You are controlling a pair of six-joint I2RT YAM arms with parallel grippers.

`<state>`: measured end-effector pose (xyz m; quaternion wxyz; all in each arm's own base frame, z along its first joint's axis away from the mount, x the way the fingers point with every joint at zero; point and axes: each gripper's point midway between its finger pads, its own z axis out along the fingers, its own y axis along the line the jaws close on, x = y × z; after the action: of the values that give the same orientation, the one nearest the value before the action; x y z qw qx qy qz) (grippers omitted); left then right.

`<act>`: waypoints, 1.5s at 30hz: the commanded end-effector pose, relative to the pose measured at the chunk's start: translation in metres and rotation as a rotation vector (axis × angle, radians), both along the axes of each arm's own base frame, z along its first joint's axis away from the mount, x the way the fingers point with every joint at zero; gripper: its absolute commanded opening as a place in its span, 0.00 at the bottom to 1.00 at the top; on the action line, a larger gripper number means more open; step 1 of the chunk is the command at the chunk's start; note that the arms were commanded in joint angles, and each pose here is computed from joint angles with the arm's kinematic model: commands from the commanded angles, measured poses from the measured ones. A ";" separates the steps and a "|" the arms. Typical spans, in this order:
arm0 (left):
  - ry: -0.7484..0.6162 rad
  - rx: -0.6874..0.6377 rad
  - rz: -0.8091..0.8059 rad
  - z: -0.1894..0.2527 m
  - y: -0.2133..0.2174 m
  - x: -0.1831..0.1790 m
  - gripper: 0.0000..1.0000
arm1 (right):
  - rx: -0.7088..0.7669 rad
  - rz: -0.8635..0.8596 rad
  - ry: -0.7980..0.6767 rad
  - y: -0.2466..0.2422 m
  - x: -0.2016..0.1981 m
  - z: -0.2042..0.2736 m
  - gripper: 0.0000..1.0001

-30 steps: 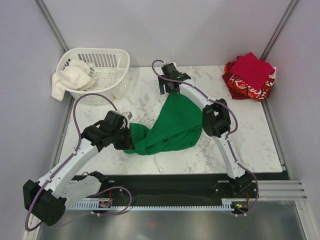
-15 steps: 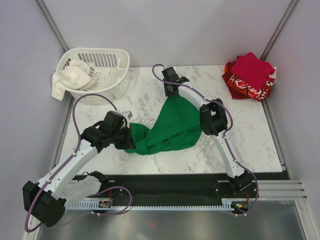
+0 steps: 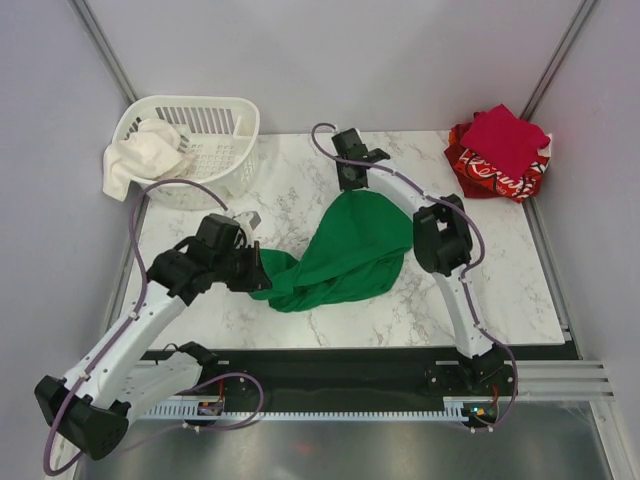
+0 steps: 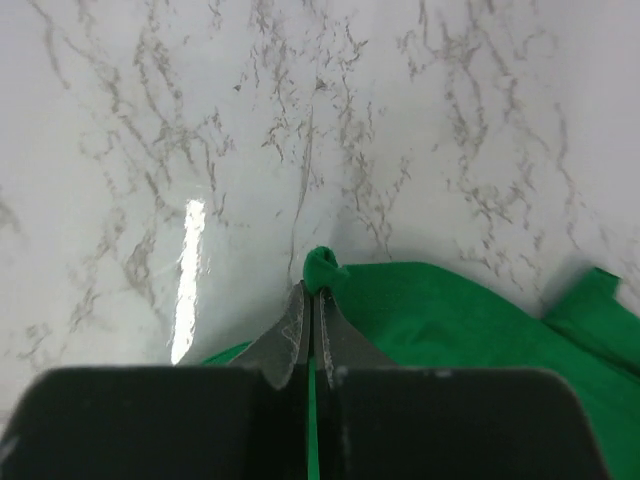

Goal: Fold and stack the t-shirts
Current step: Flatten the tshirt out

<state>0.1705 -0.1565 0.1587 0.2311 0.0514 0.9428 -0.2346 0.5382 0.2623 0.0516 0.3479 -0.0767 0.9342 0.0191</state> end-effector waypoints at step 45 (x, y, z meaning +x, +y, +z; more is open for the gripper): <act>-1.166 -0.427 -0.635 0.389 -0.047 -0.037 0.02 | 0.096 -0.317 -0.959 -0.249 -0.275 0.467 0.00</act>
<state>0.0457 -0.1740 0.5838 0.6415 0.4131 0.4648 -0.4492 0.1587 0.0118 0.6038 0.8338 0.0473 0.5366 0.1204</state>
